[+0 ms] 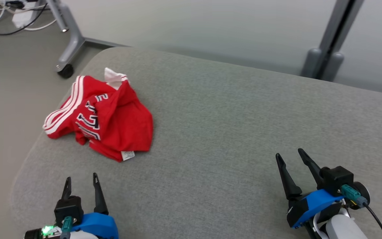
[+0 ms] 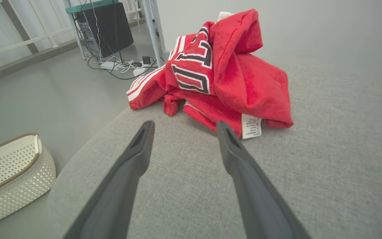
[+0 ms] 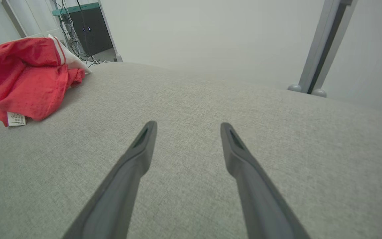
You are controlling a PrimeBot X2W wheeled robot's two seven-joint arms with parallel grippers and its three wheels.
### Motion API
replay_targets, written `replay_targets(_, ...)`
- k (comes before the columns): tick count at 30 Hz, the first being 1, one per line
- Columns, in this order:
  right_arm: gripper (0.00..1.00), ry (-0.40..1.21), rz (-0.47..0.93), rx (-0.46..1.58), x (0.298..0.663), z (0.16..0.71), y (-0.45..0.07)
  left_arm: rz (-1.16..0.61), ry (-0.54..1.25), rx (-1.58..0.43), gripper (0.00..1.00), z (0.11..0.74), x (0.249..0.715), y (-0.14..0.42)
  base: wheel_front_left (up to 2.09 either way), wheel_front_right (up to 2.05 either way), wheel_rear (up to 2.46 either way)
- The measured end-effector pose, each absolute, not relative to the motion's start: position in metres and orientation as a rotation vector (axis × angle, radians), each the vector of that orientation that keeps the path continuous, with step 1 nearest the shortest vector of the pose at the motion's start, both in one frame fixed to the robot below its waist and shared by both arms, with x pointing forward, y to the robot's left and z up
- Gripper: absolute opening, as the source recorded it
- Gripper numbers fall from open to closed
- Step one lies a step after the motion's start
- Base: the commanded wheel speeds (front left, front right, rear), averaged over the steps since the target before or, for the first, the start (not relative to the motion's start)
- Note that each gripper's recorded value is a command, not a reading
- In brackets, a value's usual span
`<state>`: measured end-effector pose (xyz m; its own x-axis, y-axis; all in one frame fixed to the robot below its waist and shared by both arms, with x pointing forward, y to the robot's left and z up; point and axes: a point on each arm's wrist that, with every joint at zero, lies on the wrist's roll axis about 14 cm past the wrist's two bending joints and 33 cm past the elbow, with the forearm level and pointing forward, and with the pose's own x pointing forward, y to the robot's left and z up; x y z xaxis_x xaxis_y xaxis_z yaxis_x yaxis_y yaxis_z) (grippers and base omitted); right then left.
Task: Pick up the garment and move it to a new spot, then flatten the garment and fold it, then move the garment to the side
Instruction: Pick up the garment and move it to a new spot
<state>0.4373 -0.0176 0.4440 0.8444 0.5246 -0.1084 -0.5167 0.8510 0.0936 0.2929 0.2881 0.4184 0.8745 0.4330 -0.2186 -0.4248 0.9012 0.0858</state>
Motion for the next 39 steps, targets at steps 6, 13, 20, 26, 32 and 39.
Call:
replay_targets(6, 1.00, 0.161, 0.615, 0.079, 0.437, 0.433, 0.007, 0.543, 0.270, 0.033, 1.00, 0.412, 0.268, 0.313, 0.00, 0.00, 0.00)
replay_targets(13, 1.00, 0.190, 0.609, 0.066, 0.439, 0.420, -0.001, 0.554, 0.241, 0.027, 1.00, 0.420, 0.279, 0.320, 0.00, 0.00, 0.00)
replay_targets(20, 1.00, 0.218, 0.571, 0.047, 0.450, 0.405, -0.025, 0.502, 0.092, 0.029, 1.00, 0.464, 0.332, 0.334, 0.00, 0.00, 0.00)
replay_targets(26, 1.00, 0.252, 0.551, 0.047, 0.455, 0.388, -0.038, 0.403, 0.075, 0.084, 1.00, 0.477, 0.380, 0.340, 0.00, 0.00, 0.00)
replay_targets(32, 1.00, 0.269, 0.538, 0.047, 0.458, 0.380, -0.048, 0.325, 0.136, 0.070, 1.00, 0.463, 0.416, 0.339, 0.00, 0.00, 0.00)
replay_targets(39, 1.00, 0.284, 0.523, 0.028, 0.458, 0.374, -0.061, 0.307, 0.333, -0.005, 1.00, 0.411, 0.422, 0.331, 0.00, 0.00, 0.00)
